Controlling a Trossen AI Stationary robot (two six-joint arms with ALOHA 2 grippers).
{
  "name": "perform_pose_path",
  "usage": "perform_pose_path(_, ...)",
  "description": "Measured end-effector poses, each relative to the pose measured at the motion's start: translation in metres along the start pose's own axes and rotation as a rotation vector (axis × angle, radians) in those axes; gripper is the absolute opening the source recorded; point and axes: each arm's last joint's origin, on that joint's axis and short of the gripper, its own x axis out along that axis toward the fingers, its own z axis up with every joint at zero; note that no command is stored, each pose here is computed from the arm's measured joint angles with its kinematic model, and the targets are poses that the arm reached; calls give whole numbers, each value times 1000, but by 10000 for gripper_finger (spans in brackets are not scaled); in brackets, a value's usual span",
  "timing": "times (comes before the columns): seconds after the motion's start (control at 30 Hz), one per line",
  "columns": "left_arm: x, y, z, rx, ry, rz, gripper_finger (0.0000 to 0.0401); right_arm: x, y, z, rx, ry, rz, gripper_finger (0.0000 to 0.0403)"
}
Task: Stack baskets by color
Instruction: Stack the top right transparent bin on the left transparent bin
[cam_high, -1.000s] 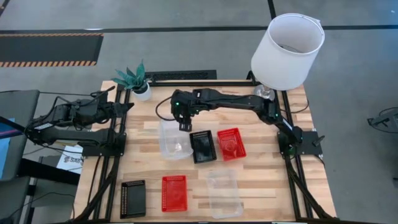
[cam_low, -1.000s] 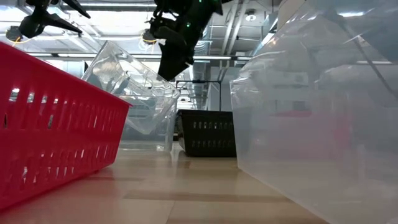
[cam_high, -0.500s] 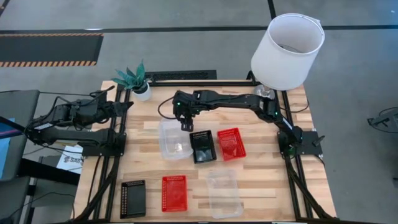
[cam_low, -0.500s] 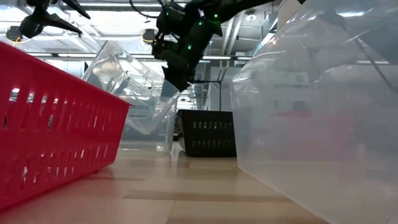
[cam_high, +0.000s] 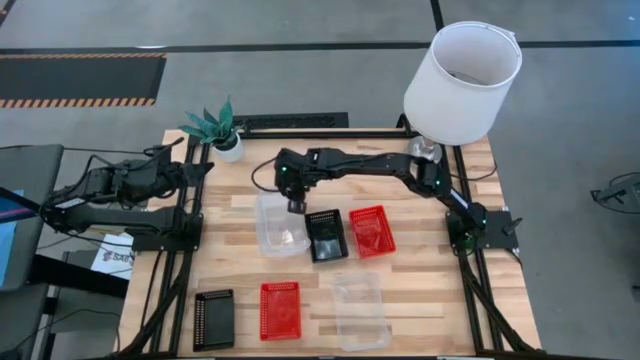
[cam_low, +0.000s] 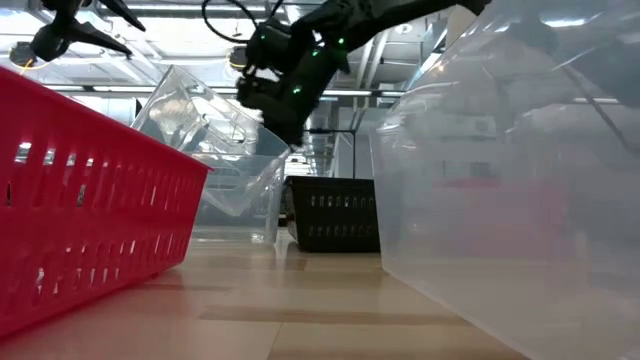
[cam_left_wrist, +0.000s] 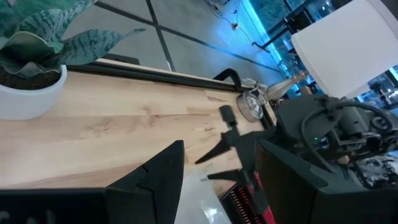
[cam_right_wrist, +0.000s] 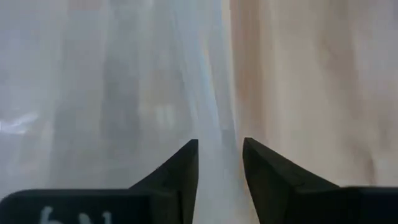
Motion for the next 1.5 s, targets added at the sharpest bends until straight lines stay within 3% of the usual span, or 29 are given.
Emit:
perform_pose_path(0.1,0,1,0,0,4,11,183,3,5,-6,-24,59,4,135)
perform_pose_path(0.33,0,2,-1,1,3,18,183,-4,4,0,-47,13,-3,94)
perform_pose_path(0.87,0,2,-1,1,2,19,183,-15,2,11,-53,-27,-43,106)
perform_pose_path(1.3,0,2,-1,1,2,19,183,-11,7,8,-70,8,-52,10)
perform_pose_path(1.5,0,2,-1,-3,2,19,183,-20,7,12,-51,4,-54,5)
